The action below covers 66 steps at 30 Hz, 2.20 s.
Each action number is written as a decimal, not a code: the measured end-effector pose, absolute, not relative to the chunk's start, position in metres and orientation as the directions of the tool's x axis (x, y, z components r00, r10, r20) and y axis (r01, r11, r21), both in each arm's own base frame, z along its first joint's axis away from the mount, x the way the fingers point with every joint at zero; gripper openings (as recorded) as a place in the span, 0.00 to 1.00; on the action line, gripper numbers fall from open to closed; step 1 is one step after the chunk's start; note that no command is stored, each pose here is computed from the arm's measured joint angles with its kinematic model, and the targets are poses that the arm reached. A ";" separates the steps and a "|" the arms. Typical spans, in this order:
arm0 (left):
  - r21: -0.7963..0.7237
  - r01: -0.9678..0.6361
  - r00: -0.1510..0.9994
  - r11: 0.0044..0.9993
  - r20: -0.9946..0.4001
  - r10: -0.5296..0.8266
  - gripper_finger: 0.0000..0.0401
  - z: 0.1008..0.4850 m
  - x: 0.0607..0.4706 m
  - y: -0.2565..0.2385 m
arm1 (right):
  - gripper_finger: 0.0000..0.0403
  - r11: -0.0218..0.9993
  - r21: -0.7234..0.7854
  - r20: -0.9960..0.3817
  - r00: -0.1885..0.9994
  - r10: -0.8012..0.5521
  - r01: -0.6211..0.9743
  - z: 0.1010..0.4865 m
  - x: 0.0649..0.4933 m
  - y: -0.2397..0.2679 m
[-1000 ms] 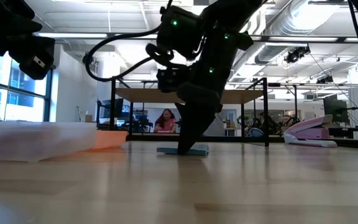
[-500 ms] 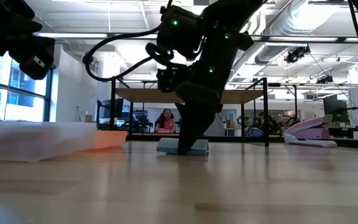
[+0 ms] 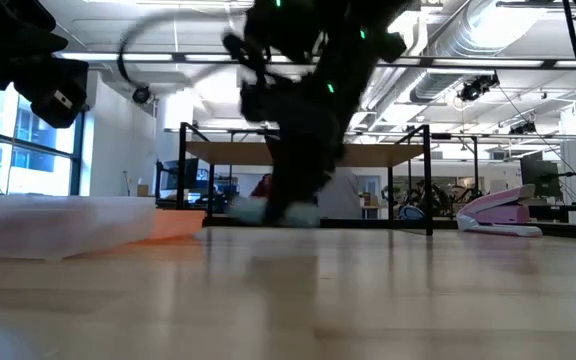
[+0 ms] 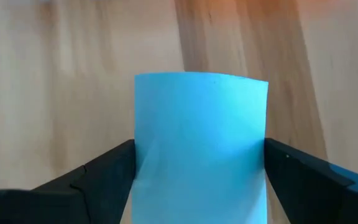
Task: Pack school essentials
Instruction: Put the blue sticky note into the supply box
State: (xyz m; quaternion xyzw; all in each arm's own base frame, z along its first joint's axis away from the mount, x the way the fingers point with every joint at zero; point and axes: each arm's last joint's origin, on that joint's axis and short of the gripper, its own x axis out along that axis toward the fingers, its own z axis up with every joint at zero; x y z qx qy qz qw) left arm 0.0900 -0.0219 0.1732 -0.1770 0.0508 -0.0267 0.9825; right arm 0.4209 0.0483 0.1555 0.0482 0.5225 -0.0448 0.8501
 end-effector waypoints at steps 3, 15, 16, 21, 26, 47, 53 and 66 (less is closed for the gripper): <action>-0.350 0.035 0.993 0.936 -0.090 -0.071 0.29 0.173 0.090 -0.022 | 0.81 0.993 0.037 -0.872 0.489 -0.024 0.116 0.168 0.427 0.054; -0.350 0.034 0.993 0.936 -0.090 -0.070 0.29 0.173 0.090 -0.022 | 0.81 0.997 0.023 -0.759 0.651 -0.027 0.068 0.214 0.451 0.066; -0.350 0.034 0.993 0.936 -0.090 -0.070 0.29 0.173 0.090 -0.022 | 0.81 0.998 0.025 -0.744 0.668 -0.024 0.064 0.217 0.453 0.066; -0.350 0.034 0.993 0.936 -0.090 -0.070 0.29 0.173 0.090 -0.022 | 0.81 0.997 0.051 -0.658 0.753 -0.011 0.059 0.231 0.462 0.068; -0.350 0.035 0.993 0.936 -0.090 -0.071 0.29 0.173 0.090 -0.022 | 0.81 0.996 0.077 -0.572 0.820 0.006 0.047 0.239 0.468 0.072; -0.350 0.034 0.993 0.936 -0.092 -0.071 0.29 0.173 0.090 -0.022 | 0.81 0.994 0.110 -0.405 0.912 0.071 -0.028 0.236 0.481 0.100; -0.349 0.032 0.993 0.937 -0.096 -0.069 0.29 0.173 0.090 -0.022 | 0.81 0.994 0.104 -0.443 0.894 0.069 -0.025 0.208 0.489 0.101; -0.349 0.029 0.993 0.937 -0.096 -0.066 0.29 0.173 0.090 -0.022 | 0.81 0.986 0.162 -0.485 0.873 0.053 0.030 0.167 0.502 0.089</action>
